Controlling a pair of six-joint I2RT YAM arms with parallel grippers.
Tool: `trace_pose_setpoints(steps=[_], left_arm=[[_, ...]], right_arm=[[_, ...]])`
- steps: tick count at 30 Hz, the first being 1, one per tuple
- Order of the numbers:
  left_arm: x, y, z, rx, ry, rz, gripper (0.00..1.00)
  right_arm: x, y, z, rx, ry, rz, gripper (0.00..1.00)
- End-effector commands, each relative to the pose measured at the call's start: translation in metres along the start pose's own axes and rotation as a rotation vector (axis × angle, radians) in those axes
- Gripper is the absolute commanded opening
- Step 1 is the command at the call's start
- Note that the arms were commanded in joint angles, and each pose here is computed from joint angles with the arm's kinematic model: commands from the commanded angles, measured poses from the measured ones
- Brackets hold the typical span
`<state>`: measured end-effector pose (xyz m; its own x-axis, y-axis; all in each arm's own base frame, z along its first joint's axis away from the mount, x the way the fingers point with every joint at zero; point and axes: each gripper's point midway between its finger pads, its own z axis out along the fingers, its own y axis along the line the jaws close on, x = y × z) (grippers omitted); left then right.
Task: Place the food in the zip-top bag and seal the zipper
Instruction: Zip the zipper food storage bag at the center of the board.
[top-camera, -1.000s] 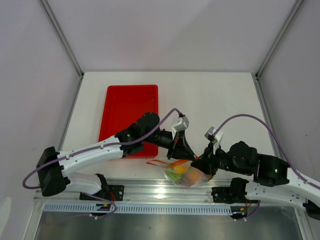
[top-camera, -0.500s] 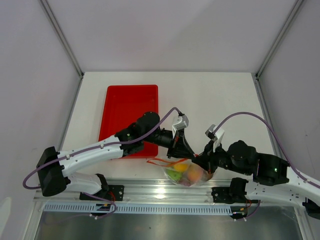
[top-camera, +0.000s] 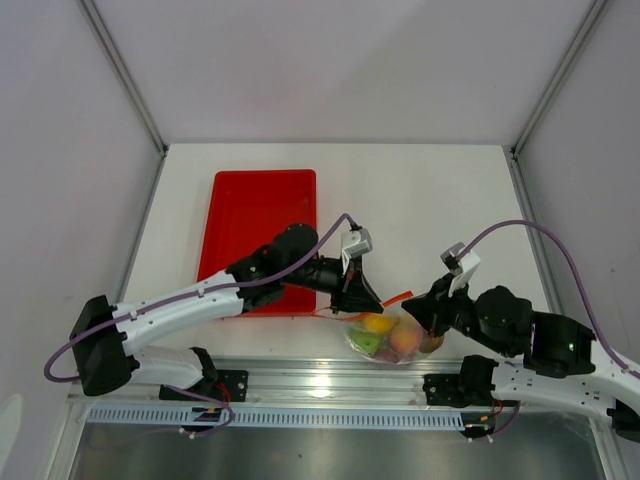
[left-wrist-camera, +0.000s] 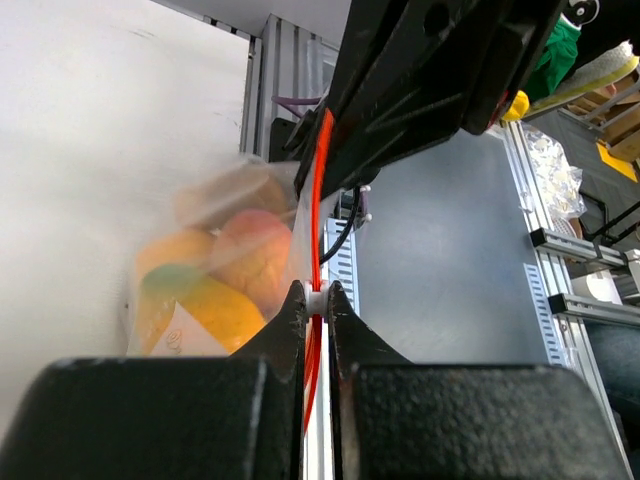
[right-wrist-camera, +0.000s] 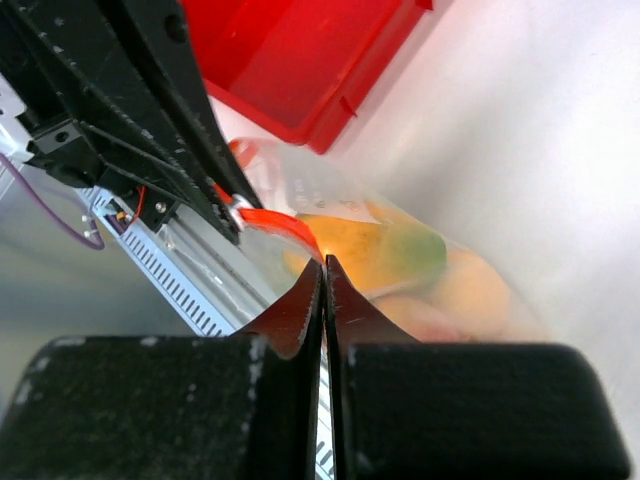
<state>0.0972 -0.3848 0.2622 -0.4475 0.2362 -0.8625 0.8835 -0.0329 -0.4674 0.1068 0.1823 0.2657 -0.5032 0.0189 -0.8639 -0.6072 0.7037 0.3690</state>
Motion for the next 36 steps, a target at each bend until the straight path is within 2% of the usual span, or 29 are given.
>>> trace_pose_setpoints(steps=[1, 23, 36], left_arm=[[0.012, -0.004, -0.014, -0.005, 0.04, -0.011, 0.01], [0.041, 0.008, -0.039, -0.083, 0.043, -0.043, 0.01], [0.066, 0.008, -0.055, -0.115, 0.046, -0.07, 0.01]], right_arm=[[-0.03, -0.014, -0.012, 0.083, -0.112, 0.04, 0.0], [-0.036, -0.053, -0.033, 0.269, -0.181, 0.141, 0.0], [-0.047, -0.064, -0.055, 0.28, -0.238, 0.161, 0.0]])
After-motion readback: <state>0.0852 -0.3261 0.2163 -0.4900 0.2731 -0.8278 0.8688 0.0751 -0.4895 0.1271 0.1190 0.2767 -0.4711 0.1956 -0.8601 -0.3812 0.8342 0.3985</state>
